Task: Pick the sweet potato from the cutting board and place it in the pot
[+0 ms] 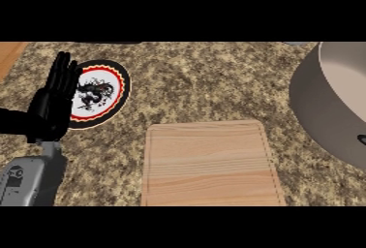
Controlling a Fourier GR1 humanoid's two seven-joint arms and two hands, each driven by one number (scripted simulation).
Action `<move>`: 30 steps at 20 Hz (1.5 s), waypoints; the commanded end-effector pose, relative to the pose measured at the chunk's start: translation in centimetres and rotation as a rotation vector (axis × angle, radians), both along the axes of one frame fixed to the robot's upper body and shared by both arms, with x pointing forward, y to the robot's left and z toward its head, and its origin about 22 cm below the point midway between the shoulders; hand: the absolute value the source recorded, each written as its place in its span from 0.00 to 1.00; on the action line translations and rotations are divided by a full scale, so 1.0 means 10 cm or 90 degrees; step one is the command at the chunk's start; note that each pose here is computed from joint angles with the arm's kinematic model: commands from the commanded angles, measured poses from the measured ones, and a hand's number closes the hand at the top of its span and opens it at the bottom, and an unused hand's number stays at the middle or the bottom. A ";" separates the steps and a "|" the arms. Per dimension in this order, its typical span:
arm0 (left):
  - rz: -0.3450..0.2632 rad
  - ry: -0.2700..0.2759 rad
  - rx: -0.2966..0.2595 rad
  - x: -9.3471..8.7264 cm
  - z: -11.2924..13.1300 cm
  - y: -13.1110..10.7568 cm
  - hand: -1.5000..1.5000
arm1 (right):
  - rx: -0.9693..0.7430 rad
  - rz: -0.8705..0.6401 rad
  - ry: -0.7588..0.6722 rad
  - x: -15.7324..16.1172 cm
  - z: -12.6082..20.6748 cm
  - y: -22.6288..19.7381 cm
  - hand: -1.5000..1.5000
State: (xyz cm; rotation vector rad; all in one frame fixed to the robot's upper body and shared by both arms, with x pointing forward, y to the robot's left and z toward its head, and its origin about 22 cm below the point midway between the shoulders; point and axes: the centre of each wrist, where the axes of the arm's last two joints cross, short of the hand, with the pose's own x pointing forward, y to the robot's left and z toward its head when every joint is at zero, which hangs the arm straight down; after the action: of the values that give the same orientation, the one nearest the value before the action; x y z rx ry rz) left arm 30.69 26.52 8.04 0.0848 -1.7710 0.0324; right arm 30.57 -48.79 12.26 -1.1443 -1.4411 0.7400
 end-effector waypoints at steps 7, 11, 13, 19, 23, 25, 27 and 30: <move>0.012 0.003 0.010 0.04 -0.03 -0.14 0.50 | 0.141 0.114 0.051 0.16 -0.30 0.09 0.00; -0.004 0.001 -0.001 -0.06 -0.06 -0.03 0.50 | 0.224 0.138 -0.026 0.15 -0.49 0.17 0.00; 0.006 0.009 0.001 -0.01 -0.03 0.01 0.50 | 0.275 0.150 -0.046 0.21 -0.22 0.08 0.00; 0.019 -0.002 0.003 -0.10 -0.06 0.01 0.50 | 0.455 0.077 -0.102 0.08 -0.18 -0.21 0.00; 0.018 0.005 -0.003 -0.04 -0.11 0.09 0.50 | 0.501 0.061 -0.150 -0.04 -0.13 -0.42 0.00; 0.011 0.011 -0.001 0.04 -0.03 0.04 0.50 | 0.506 0.054 -0.172 -0.12 0.10 -0.61 0.00; 0.002 -0.009 0.004 -0.08 -0.05 0.04 0.50 | 0.523 0.042 -0.187 -0.21 -0.10 -0.65 0.00; 0.003 -0.005 0.005 0.03 -0.05 0.03 0.50 | 0.538 0.041 -0.214 -0.42 0.00 -0.89 0.00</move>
State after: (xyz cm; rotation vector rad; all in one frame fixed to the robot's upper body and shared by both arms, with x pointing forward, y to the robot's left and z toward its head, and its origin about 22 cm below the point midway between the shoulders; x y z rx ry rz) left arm 30.71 27.05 7.93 0.0958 -1.7786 0.0405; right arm 27.77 -56.35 13.05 -0.5954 -1.7749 0.0412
